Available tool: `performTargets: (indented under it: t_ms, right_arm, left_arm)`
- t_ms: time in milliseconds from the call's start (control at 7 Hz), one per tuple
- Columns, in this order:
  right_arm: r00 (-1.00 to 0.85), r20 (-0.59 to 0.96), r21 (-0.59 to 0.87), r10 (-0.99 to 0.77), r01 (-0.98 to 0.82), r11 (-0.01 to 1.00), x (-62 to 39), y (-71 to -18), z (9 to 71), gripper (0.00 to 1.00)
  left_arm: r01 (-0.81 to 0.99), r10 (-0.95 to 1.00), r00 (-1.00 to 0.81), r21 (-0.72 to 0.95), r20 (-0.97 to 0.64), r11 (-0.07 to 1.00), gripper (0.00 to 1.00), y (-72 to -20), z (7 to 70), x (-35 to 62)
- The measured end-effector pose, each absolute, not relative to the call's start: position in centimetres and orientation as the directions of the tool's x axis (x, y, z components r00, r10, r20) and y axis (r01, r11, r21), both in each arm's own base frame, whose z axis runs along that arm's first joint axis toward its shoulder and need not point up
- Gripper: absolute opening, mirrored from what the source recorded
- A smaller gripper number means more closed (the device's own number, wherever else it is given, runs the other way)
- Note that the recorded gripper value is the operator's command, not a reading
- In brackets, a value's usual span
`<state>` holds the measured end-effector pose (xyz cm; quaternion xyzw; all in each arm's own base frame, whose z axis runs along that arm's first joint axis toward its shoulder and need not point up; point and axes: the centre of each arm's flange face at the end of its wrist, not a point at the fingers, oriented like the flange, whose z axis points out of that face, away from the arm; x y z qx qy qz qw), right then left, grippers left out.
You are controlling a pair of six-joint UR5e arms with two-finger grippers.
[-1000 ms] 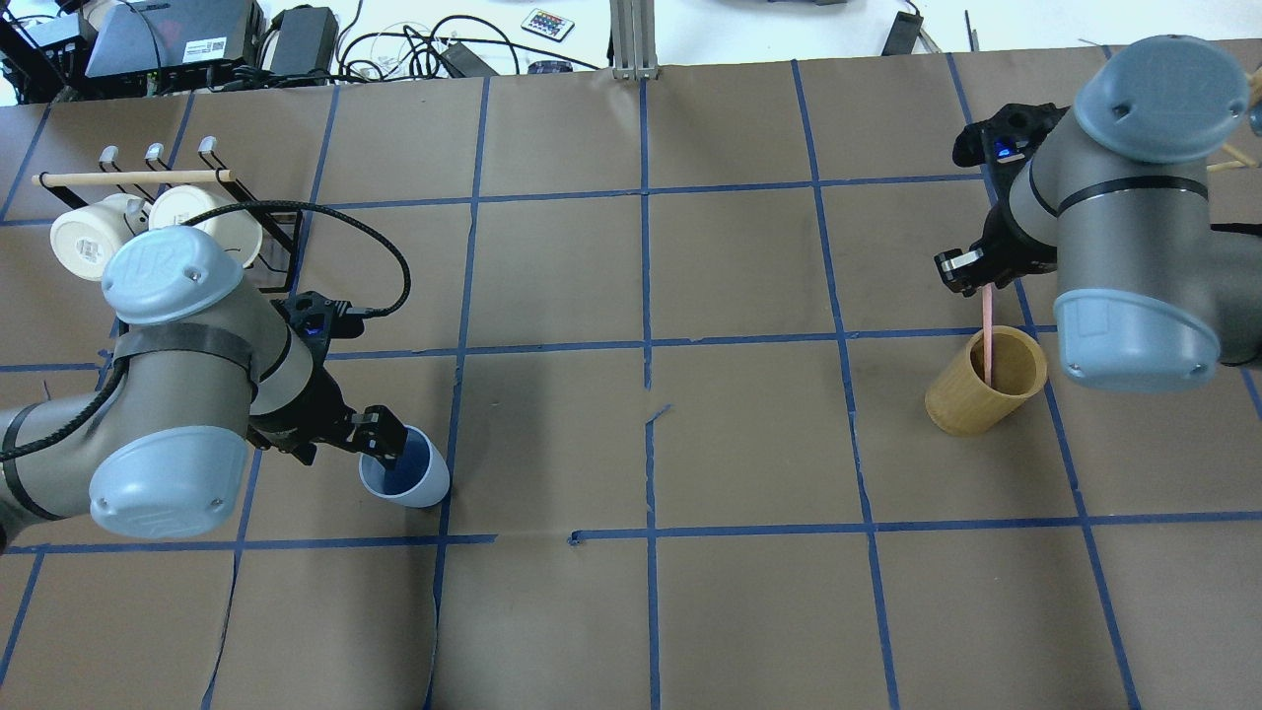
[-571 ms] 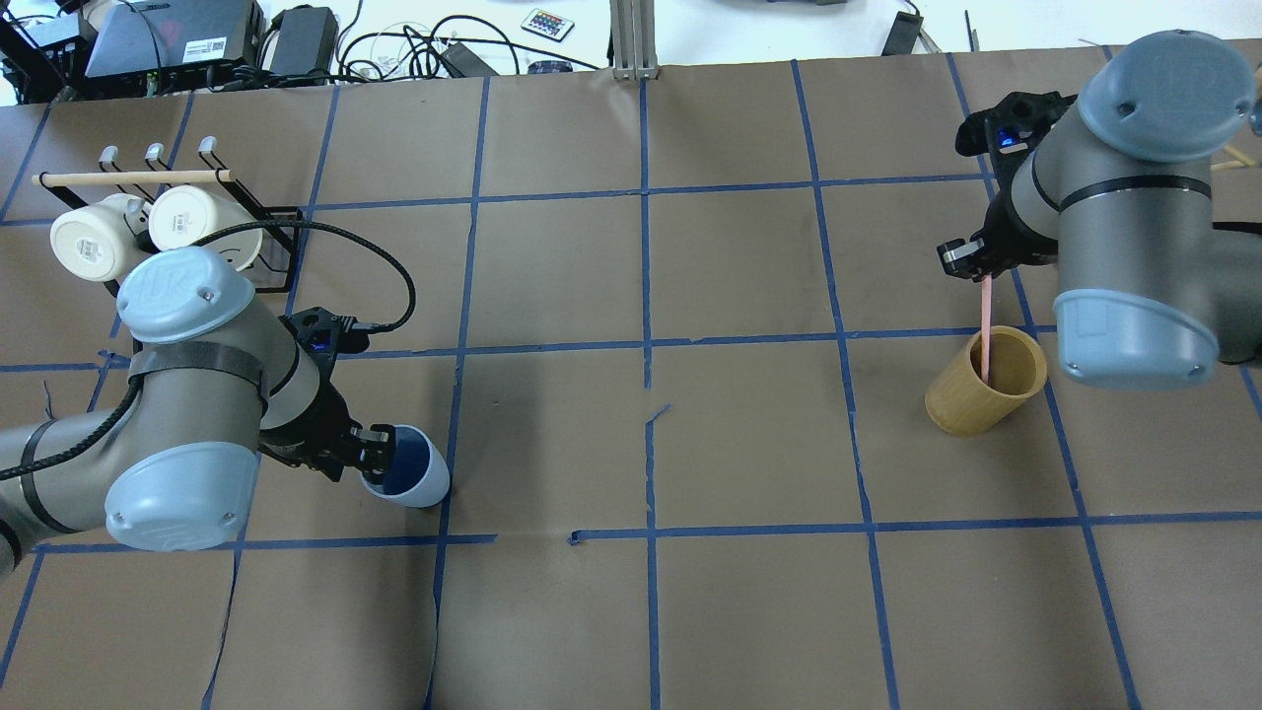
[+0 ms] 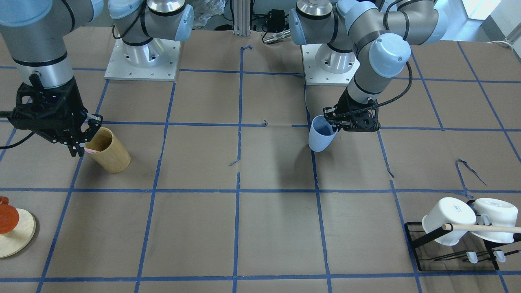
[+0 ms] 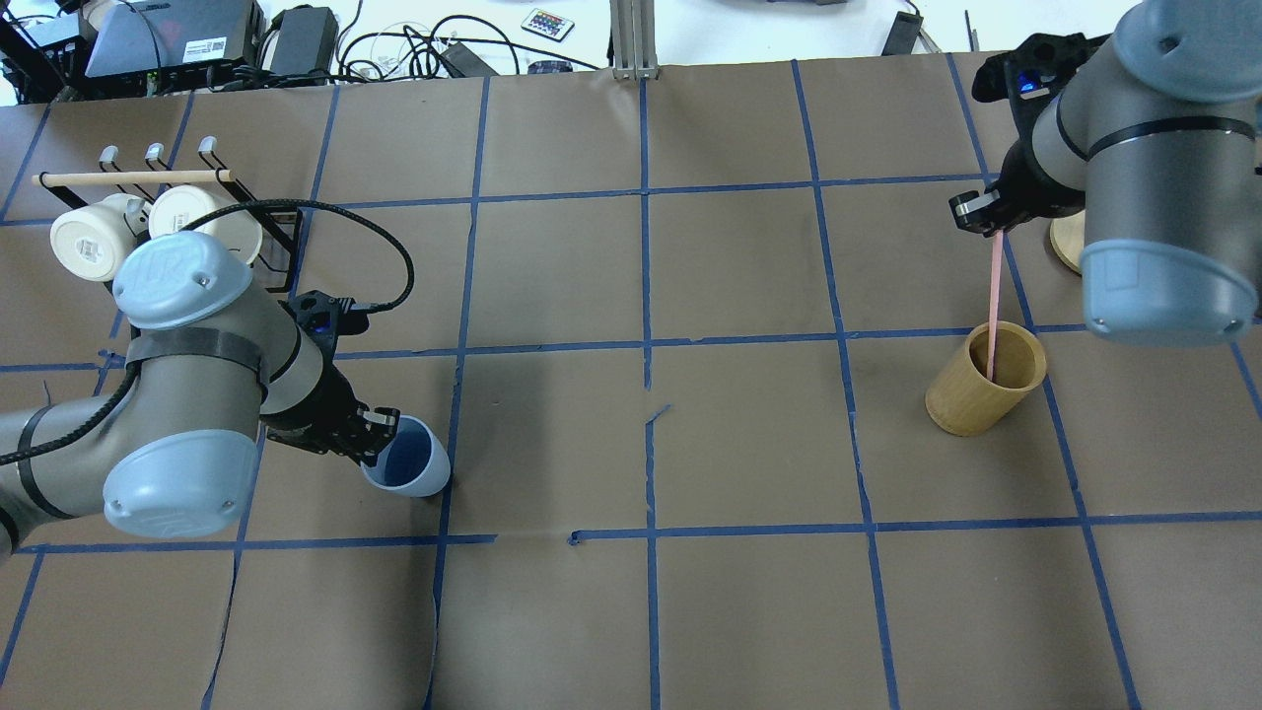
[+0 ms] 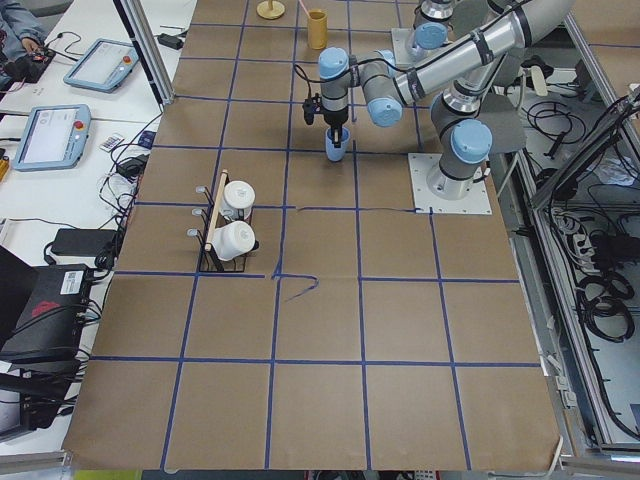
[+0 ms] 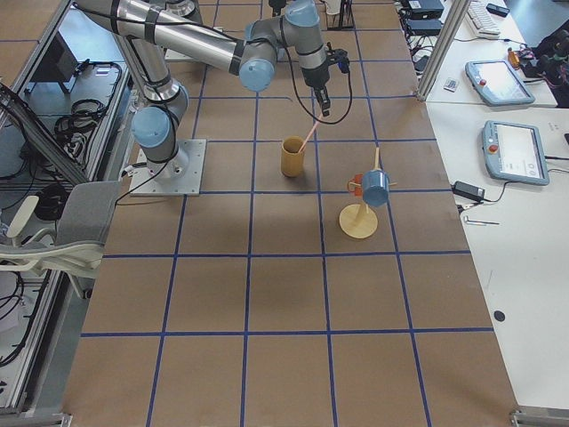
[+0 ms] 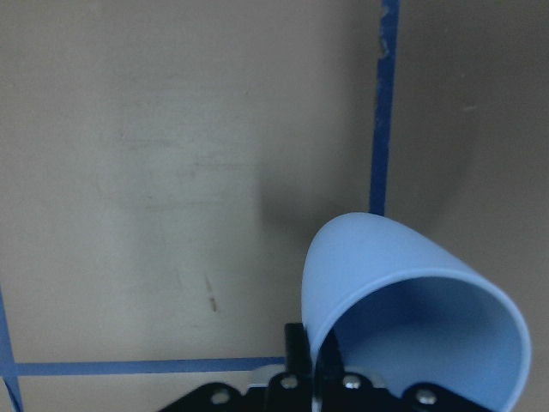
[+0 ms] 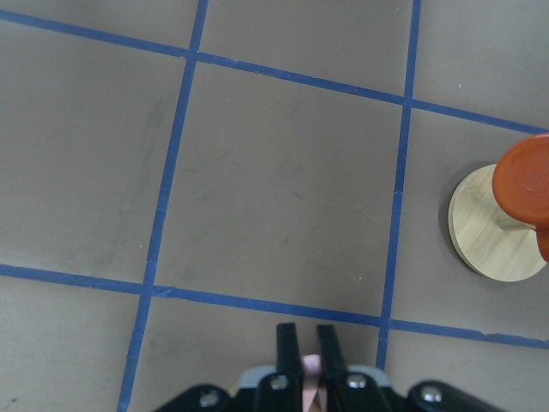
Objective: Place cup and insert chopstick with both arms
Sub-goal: 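Grasp the blue cup with left gripper while right gripper pulls chopstick from bamboo cup, then slide the blue cup toward the table center while right gripper lifts the chopstick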
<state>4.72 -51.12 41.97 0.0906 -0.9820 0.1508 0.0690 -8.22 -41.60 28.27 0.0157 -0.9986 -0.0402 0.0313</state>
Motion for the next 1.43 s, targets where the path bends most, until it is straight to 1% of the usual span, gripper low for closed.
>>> performTargets:
  t_ms: [143, 286, 571, 857, 1286, 1429]
  right_arm:
    - [-0.974, 0.162, -0.287, -0.156, -0.197, 0.938, 4.7, -51.6, 44.4, 0.00]
    - [-0.976, 0.153, -0.290, -0.152, -0.191, 0.938, 4.8, -52.0, 47.2, 0.00]
    - [-0.989, 0.101, -0.314, -0.112, -0.139, 0.939, 5.2, -52.4, 52.2, 0.00]
    - [-0.997, 0.045, -0.327, -0.069, -0.080, 0.942, 5.7, -52.6, 53.8, 0.00]
    - [-1.000, 0.003, -0.333, -0.030, -0.029, 0.942, 6.8, -52.6, 53.9, 0.00]
    - [-1.000, -0.006, -0.333, -0.021, -0.018, 0.943, 7.6, -52.6, 53.7, 0.00]
  left_arm:
    - [-0.069, -0.076, -0.994, 0.089, 0.079, 0.994, 0.00, -42.0, 29.3, -9.8]
    - [-0.099, -0.108, -0.990, 0.100, 0.085, 0.990, 0.00, -41.4, 29.8, -13.3]
    - [-0.107, -0.113, -0.990, 0.075, 0.085, 0.991, 0.00, -39.4, 29.0, -21.9]
    - [-0.154, -0.159, -0.981, 0.049, 0.109, 0.987, 0.00, -39.0, 27.5, -26.5]
    - [-0.176, -0.180, -0.975, 0.038, 0.131, 0.984, 0.00, -39.6, 26.9, -29.5]
    - [-0.171, -0.175, -0.976, 0.037, 0.132, 0.985, 0.17, -40.0, 26.9, -30.1]
